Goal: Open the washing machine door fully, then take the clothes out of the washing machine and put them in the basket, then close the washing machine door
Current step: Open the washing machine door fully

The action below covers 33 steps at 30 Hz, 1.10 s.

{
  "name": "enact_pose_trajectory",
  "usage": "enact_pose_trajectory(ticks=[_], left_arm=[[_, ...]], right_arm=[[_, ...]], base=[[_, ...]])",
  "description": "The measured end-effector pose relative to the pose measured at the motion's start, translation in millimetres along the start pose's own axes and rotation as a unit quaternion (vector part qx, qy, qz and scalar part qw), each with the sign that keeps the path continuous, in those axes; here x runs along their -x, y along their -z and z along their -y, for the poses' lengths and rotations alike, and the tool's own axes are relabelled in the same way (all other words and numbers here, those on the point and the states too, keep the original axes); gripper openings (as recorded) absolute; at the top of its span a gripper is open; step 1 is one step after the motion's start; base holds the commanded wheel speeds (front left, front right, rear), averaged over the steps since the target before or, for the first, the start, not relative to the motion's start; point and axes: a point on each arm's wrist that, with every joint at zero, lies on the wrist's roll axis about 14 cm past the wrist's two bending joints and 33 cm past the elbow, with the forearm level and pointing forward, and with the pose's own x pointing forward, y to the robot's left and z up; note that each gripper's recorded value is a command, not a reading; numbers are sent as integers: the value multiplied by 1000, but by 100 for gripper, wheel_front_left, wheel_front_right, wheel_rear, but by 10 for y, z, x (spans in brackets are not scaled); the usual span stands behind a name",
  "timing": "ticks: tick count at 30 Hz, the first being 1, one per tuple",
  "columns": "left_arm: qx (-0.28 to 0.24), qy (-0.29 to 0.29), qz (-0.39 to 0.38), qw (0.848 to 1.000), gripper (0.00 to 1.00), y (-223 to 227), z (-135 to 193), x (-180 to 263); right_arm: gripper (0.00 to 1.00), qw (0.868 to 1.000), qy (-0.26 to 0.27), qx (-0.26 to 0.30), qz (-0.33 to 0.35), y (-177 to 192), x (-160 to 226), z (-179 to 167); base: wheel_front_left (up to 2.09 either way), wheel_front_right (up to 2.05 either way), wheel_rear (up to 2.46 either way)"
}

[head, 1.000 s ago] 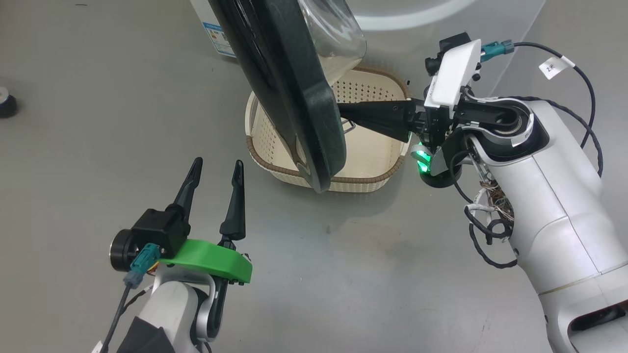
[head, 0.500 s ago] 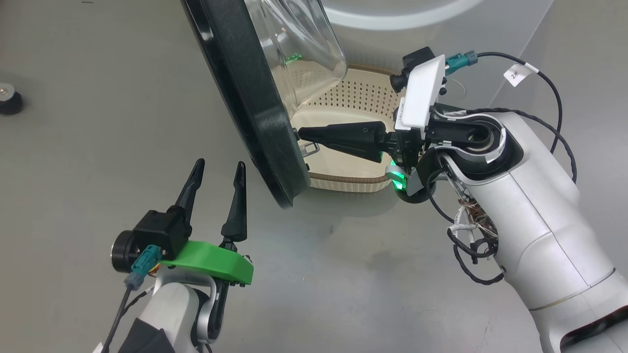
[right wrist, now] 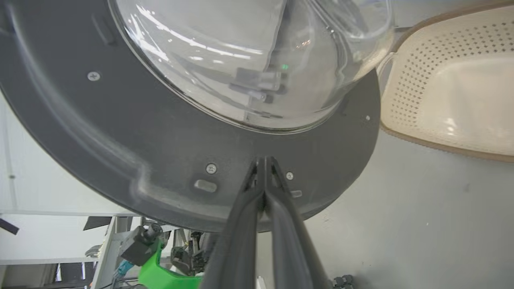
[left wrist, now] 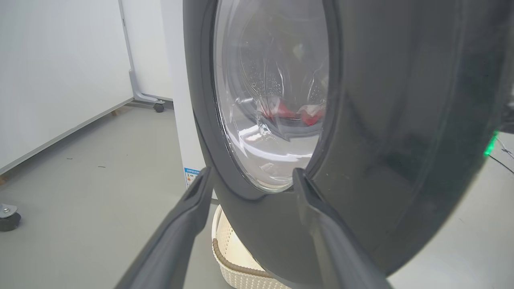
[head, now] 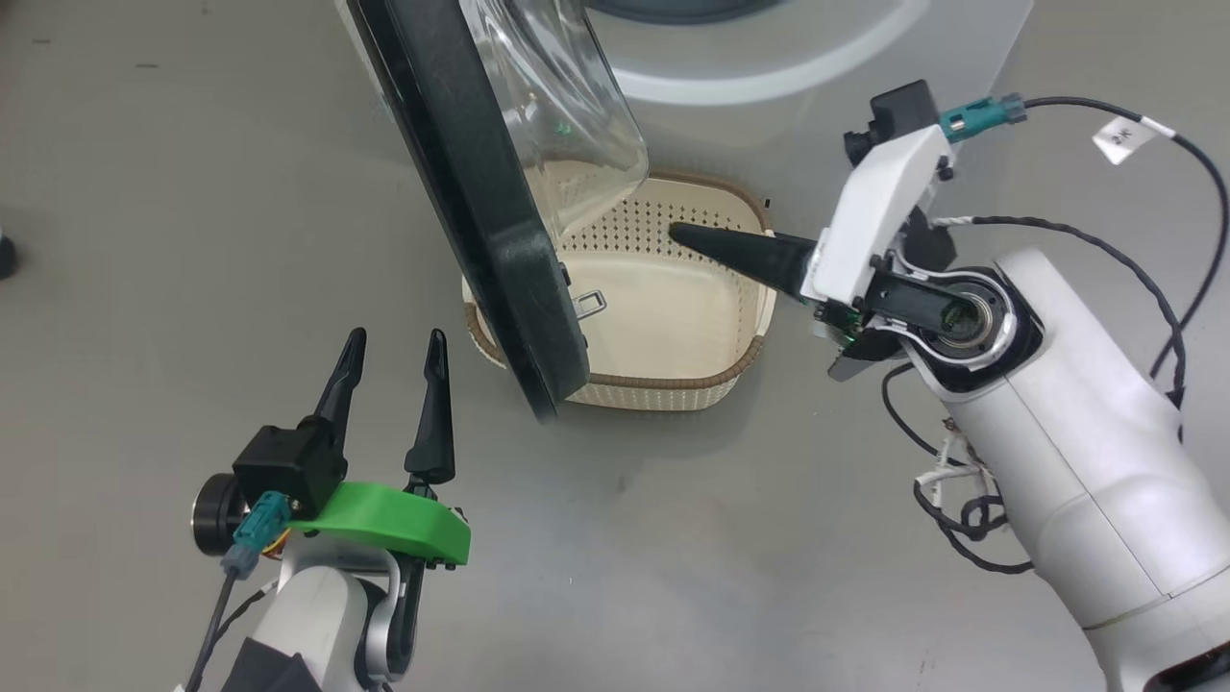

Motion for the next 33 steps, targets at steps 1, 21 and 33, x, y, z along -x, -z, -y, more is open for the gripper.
enact_pose_trajectory(ticks=[1,21,33], left_arm=[[1,2,0,1000,100,2,16,10],[-12,31,25,999,100,-141,202,160],[-7,46,28,999,100,-153,310,216]], right_arm=[[0,1000,13,21,16,-42,69,58],[0,864,228,389,224,-202,1369,350],[0,783,307,405,360,-204,2186,415]], base=[[0,0,0],[0,0,0],[0,0,0]])
